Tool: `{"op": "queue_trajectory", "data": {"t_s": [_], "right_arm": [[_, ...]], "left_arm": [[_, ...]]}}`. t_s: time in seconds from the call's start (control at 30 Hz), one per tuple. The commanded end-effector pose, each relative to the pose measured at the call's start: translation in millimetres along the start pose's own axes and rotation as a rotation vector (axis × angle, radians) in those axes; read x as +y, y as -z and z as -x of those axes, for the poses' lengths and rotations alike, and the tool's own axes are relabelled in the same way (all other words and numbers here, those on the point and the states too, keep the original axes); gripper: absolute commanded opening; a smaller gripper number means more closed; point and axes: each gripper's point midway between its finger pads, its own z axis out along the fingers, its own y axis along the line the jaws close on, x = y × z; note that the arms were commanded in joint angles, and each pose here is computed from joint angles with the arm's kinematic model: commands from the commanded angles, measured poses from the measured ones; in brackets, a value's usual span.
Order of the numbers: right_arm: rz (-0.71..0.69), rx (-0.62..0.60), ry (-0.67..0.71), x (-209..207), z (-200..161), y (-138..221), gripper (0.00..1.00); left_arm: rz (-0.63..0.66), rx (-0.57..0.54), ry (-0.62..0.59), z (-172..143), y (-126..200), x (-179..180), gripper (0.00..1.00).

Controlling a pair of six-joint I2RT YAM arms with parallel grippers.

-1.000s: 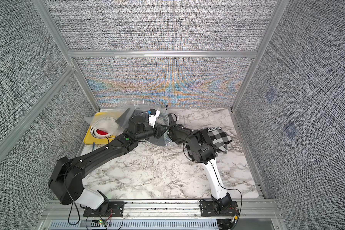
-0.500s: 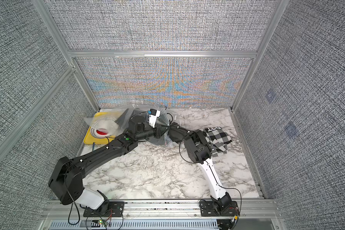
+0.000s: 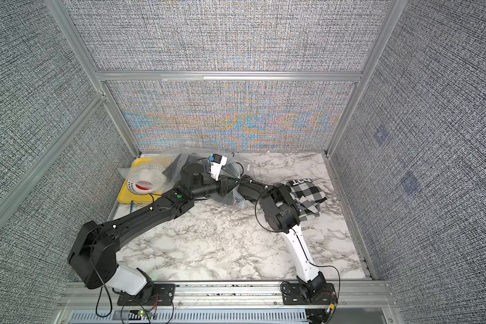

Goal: Place the folded shirt into the vacuum bag
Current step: Adjust the vacuum bag at the center of the board.

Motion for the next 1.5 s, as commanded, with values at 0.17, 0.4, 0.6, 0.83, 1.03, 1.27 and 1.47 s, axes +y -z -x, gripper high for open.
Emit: {"op": "queue_trajectory", "data": {"t_s": [0.17, 0.4, 0.6, 0.83, 1.03, 1.27, 1.47], "right_arm": [[0.075, 0.125, -0.024, -1.8, -36.4, 26.1, 0.00], [0.272, -0.164, -0.140, 10.4, 38.7, 80.4, 0.00], [0.366, -0.319, -0.210, 15.2, 67.2, 107.9, 0.00], [0.519, -0.412, -0.366, 18.2, 89.8, 118.3, 0.00], [0.652, -0.435, -0.510, 18.6, 110.0, 113.6, 0.00], [0.804, -0.420, -0.586, 35.3, 126.7, 98.3, 0.00], [0.800, -0.331, -0.599, 54.5, 121.9, 71.1, 0.00]], "left_arm": [[-0.072, 0.004, 0.010, -1.9, -5.2, -10.6, 0.00], [-0.099, 0.030, 0.026, -7.3, -12.5, -13.5, 0.00], [-0.100, 0.040, 0.029, -10.5, -13.9, -13.3, 0.00], [-0.119, 0.054, 0.030, -11.9, -18.4, -16.9, 0.00], [-0.168, 0.080, 0.018, -16.1, -22.5, -32.0, 0.00], [-0.230, 0.116, -0.001, -22.6, -29.7, -52.9, 0.00], [-0.241, 0.126, -0.016, -22.4, -31.8, -58.2, 0.00]]}}
